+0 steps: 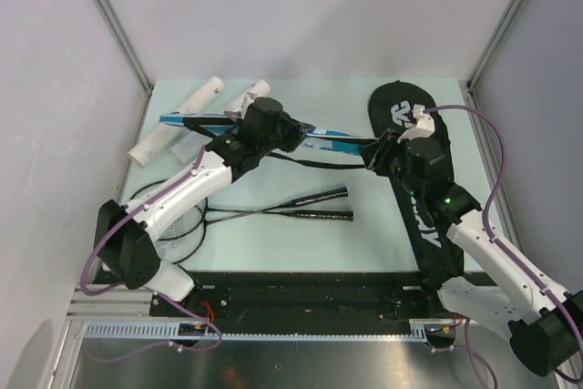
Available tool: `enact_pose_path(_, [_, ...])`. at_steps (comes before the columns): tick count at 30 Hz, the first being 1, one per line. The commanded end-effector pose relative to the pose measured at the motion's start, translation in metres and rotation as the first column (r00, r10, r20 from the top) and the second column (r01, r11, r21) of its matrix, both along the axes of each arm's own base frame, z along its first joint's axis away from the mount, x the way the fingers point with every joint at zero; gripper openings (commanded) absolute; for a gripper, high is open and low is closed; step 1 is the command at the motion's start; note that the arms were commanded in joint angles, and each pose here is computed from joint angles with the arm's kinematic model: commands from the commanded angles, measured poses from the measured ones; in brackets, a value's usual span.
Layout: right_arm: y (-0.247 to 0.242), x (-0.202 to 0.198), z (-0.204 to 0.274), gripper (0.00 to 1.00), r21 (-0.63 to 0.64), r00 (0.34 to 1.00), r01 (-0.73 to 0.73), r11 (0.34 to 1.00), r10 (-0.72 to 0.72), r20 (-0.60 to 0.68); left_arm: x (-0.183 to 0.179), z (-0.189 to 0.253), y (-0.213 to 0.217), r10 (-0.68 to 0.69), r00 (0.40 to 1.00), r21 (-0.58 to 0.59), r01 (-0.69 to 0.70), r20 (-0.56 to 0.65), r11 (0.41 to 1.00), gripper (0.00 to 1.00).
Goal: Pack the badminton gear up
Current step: Zip the racket bag at the center of the board.
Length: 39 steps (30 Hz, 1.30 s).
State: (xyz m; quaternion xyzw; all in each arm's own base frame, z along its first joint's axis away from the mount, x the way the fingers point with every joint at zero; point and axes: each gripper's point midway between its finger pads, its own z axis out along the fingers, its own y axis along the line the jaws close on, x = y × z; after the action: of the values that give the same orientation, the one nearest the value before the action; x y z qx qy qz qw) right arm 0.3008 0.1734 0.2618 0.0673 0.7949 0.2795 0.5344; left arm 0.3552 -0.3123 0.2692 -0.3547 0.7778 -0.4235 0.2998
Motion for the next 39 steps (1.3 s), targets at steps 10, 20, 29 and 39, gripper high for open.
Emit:
enact_pose_path(10, [-0.027,0.012,0.025,0.0,-0.026,0.988,0.135,0.99,-0.133,0.079,0.0,0.084,0.034,0.102,0.953,0.044,-0.119,0.287,0.992,0.0])
enact_pose_path(20, [-0.079,-0.012,-0.006,0.0,-0.151,0.994,0.107,0.983,-0.107,0.004,0.015,0.104,0.115,0.236,0.869,0.208,-0.352,0.435,0.912,0.0])
enact_pose_path(29, [-0.103,-0.022,-0.044,0.0,-0.135,0.986,0.128,0.982,-0.141,-0.089,0.026,0.116,0.142,0.219,0.857,0.238,-0.36,0.466,0.902,0.0])
enact_pose_path(39, [-0.108,-0.054,-0.067,0.0,-0.142,0.969,0.101,0.985,-0.13,-0.211,0.04,0.108,0.153,0.192,0.857,0.323,-0.374,0.478,0.869,0.0])
